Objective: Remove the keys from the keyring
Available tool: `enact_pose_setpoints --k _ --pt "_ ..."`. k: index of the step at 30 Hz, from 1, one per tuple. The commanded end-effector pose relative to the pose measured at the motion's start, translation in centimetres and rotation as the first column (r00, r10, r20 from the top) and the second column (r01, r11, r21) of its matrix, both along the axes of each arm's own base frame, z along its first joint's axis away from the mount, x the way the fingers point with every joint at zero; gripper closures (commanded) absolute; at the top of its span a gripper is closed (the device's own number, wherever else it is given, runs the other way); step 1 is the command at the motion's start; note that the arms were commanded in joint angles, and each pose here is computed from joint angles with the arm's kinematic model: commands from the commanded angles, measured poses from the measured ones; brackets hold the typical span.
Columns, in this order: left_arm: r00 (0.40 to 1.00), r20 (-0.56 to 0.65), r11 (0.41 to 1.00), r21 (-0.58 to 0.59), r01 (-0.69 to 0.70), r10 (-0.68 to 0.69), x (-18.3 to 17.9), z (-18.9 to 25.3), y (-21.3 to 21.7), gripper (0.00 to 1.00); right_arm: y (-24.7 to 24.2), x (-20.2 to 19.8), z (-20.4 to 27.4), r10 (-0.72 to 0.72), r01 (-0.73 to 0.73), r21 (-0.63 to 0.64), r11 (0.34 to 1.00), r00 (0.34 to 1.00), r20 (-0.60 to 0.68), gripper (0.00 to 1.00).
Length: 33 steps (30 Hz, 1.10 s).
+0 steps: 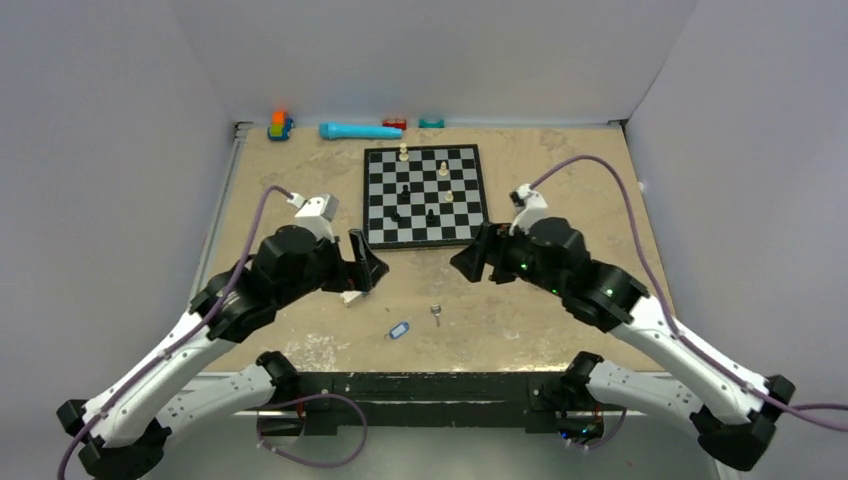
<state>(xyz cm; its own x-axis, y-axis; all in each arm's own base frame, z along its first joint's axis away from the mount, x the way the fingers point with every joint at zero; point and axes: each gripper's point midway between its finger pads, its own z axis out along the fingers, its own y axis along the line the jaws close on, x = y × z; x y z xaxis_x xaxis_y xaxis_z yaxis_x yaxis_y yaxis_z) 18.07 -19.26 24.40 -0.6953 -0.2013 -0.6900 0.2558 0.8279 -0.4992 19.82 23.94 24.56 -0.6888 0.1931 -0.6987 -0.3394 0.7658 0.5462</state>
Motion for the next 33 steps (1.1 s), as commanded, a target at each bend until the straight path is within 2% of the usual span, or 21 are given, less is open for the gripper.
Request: enact_pose_setpoints --k 1,4,8,12,16,21,33 --pt "0.991 0.114 0.991 0.107 -0.077 0.064 -0.9 2.8 4.9 0.0 -3.5 -1.1 5.6 -0.056 0.05 0.045 0.998 0.988 0.147 0.18" --pt "0.974 0.203 0.989 0.089 -0.121 0.101 -1.6 4.1 7.3 0.0 -5.4 -2.2 7.4 -0.097 0.073 0.121 0.99 0.974 0.205 0.14" --pt "0.945 0.294 0.982 0.074 -0.173 0.145 -3.0 5.1 10.5 0.0 -7.8 -3.1 7.8 -0.171 0.125 0.196 0.973 0.955 0.241 0.02" --pt "0.925 0.344 0.978 0.073 -0.195 0.159 -3.9 4.8 12.4 0.0 -10.8 -2.9 7.4 -0.318 0.257 0.255 0.932 0.918 0.236 0.02" --pt "0.915 0.365 0.974 0.076 -0.215 0.173 -4.6 4.0 13.8 0.0 -12.4 -3.1 7.5 -0.387 0.303 0.318 0.898 0.888 0.247 0.02" --pt "0.906 0.375 0.967 0.079 -0.242 0.196 -5.2 2.5 15.1 0.0 -12.8 -3.7 7.6 -0.387 0.281 0.358 0.891 0.881 0.272 0.02" --pt "0.904 0.376 0.969 0.061 -0.241 0.201 -5.6 1.8 15.4 0.0 -12.9 -3.1 7.7 -0.395 0.31 0.308 0.9 0.879 0.268 0.02"
